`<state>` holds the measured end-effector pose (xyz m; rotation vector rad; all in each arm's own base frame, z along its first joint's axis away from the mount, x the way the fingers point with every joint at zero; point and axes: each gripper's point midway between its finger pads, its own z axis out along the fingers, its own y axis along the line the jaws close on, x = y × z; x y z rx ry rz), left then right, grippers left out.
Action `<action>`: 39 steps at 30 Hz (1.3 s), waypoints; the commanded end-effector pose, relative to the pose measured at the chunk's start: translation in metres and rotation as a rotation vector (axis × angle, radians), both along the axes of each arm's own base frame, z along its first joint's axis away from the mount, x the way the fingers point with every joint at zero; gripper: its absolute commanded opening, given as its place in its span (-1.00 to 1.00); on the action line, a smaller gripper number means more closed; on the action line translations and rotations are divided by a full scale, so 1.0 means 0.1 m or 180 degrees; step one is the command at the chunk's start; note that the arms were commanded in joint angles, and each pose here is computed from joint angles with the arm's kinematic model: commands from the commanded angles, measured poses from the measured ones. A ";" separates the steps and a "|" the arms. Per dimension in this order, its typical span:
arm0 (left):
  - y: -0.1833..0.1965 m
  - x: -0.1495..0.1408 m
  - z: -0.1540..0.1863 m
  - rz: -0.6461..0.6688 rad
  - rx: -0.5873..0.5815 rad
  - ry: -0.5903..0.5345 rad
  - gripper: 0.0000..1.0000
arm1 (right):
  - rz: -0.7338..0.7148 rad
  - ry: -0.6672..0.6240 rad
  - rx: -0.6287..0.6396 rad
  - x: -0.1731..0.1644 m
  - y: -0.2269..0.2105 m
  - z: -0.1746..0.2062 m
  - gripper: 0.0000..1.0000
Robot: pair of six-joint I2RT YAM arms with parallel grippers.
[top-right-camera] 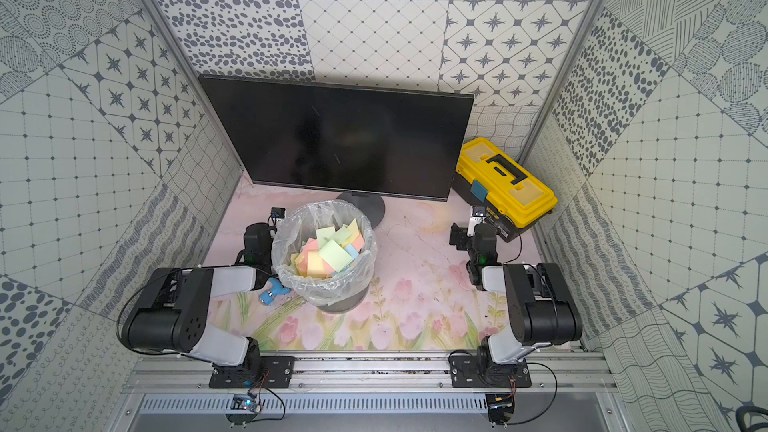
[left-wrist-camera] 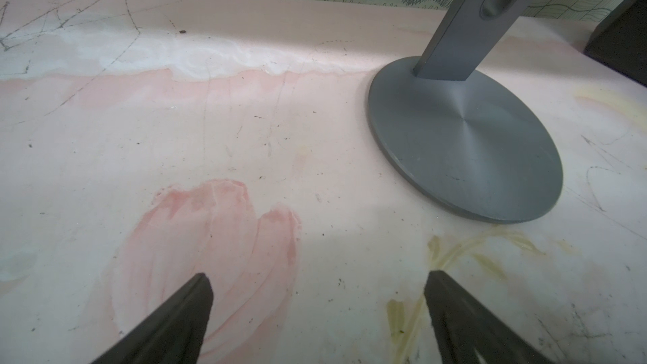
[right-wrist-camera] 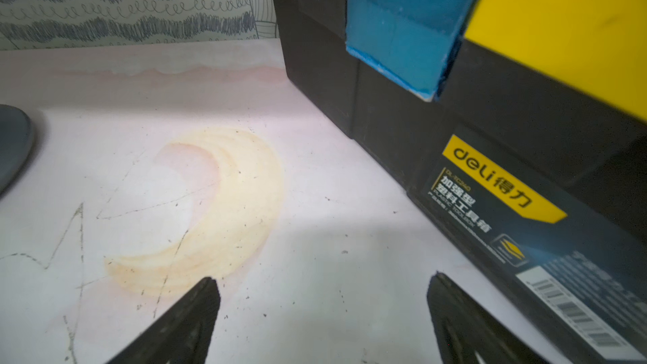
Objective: Remove the sticky note from the monitor
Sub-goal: Reset both arms
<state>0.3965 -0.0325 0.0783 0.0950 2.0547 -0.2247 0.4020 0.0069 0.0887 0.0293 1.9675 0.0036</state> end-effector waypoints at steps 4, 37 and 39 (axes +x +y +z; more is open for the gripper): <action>-0.01 0.04 0.08 0.0015 -0.0035 -0.0124 0.98 | 0.0116 -0.0280 -0.0012 0.04 0.06 0.17 0.94; -0.01 0.04 0.08 0.0017 -0.0034 -0.0121 0.99 | 0.0078 -0.0283 -0.0031 0.04 0.05 0.17 0.94; -0.01 0.04 0.08 0.0015 -0.0034 -0.0121 0.99 | 0.0077 -0.0288 -0.0032 0.04 0.05 0.17 0.94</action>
